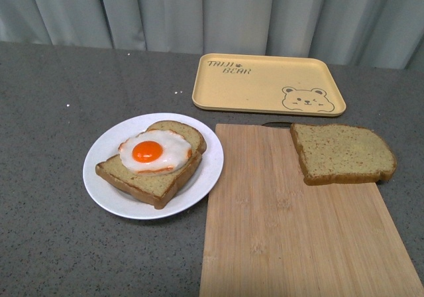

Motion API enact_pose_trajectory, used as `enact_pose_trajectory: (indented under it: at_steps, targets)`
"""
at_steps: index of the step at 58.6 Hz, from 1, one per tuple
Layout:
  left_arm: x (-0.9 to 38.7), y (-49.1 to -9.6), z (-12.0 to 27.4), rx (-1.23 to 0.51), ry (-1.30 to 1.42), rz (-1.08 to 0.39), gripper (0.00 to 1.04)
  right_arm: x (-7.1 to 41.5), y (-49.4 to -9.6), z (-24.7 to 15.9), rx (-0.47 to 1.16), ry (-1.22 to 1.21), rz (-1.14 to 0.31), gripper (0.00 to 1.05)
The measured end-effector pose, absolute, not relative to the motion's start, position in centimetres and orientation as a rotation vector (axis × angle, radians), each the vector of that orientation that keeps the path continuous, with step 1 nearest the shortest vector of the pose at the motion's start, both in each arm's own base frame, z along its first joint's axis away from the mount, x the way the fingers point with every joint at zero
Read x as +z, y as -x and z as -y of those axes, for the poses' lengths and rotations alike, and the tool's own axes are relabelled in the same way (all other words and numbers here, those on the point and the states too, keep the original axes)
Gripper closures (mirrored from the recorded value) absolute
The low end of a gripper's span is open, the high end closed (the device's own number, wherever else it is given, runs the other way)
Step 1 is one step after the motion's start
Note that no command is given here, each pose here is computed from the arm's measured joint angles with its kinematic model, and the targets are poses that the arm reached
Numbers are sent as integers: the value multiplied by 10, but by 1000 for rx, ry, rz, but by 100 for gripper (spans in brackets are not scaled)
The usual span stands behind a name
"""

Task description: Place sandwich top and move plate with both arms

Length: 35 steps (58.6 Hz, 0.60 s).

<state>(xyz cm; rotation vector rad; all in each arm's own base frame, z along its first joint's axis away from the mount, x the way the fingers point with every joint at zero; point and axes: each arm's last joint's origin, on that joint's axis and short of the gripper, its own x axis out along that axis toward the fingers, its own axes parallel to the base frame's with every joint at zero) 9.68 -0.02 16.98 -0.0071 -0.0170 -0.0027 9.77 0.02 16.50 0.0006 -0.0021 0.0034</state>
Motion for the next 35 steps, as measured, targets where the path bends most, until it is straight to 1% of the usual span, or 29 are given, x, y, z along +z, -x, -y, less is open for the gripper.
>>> enact_pose_trajectory:
  at_steps: [35]
  targets:
    - [170,-97,0,-3,7,17,7,165,-98,0,3,-1,2,9]
